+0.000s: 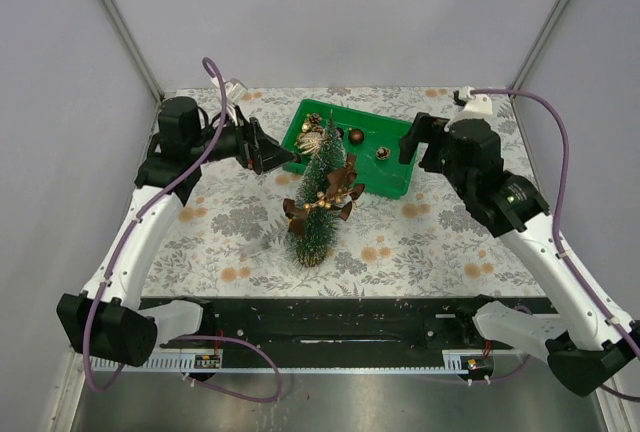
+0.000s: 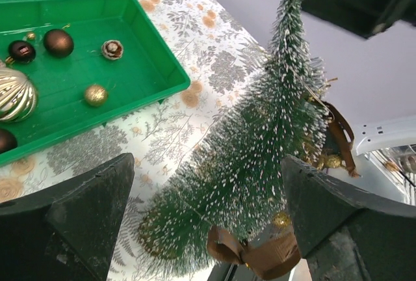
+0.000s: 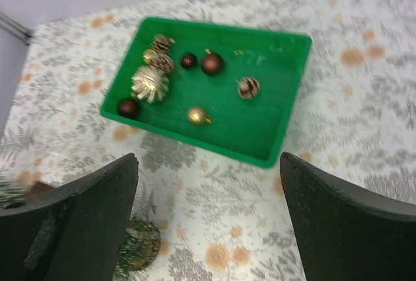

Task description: Decorate the small christmas tree

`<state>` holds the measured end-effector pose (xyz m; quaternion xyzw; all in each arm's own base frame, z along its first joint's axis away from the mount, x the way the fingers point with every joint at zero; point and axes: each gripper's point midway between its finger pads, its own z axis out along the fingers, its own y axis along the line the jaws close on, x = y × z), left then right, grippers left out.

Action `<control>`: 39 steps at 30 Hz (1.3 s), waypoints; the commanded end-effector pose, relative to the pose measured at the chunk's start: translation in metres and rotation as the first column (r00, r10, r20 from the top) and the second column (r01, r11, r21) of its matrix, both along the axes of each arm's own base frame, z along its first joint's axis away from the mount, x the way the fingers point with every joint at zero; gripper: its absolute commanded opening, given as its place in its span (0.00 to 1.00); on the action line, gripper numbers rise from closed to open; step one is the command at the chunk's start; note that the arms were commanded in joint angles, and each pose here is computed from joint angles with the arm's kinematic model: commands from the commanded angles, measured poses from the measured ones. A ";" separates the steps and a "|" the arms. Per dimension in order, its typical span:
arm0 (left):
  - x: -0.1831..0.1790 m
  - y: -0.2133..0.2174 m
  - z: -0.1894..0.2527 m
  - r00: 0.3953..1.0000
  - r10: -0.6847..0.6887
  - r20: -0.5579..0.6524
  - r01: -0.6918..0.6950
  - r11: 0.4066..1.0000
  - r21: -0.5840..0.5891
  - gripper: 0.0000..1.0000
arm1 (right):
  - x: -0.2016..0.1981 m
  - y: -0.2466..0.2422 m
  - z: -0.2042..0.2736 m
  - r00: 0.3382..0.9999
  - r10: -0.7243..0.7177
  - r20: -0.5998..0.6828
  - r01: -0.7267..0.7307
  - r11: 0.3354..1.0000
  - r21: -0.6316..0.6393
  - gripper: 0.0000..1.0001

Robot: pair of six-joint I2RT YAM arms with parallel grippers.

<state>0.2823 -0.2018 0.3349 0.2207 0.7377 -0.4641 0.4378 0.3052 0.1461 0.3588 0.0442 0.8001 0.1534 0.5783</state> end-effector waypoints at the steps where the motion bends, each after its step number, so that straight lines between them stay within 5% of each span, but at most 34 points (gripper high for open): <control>1: -0.003 -0.021 0.027 0.990 -0.106 0.095 0.113 0.991 -0.066 0.99 | -0.001 -0.019 -0.030 0.995 -0.071 -0.064 0.079 0.987 0.138 0.97; 11: -0.027 -0.045 0.007 0.954 -0.291 0.070 0.297 0.951 -0.088 0.93 | 0.012 -0.035 -0.121 0.962 -0.110 -0.251 0.147 0.980 0.133 0.96; 24: -0.035 -0.047 -0.030 0.957 -0.290 0.027 0.291 0.957 -0.019 0.86 | 0.056 -0.021 -0.191 0.913 -0.081 -0.401 0.136 0.984 0.111 0.94; 26: -0.035 -0.048 -0.033 0.957 -0.288 0.031 0.289 0.957 -0.013 0.78 | 0.064 -0.021 -0.196 0.909 -0.088 -0.408 0.138 0.986 0.094 0.93; 32: -0.036 -0.048 -0.031 0.955 -0.292 0.049 0.293 0.956 -0.020 0.30 | 0.079 -0.022 -0.225 0.883 -0.108 -0.457 0.146 0.988 0.048 0.91; 39: -0.038 -0.043 -0.033 0.962 -0.269 0.049 0.270 0.963 0.002 0.09 | 0.086 -0.019 -0.246 0.866 -0.109 -0.487 0.144 0.989 0.035 0.87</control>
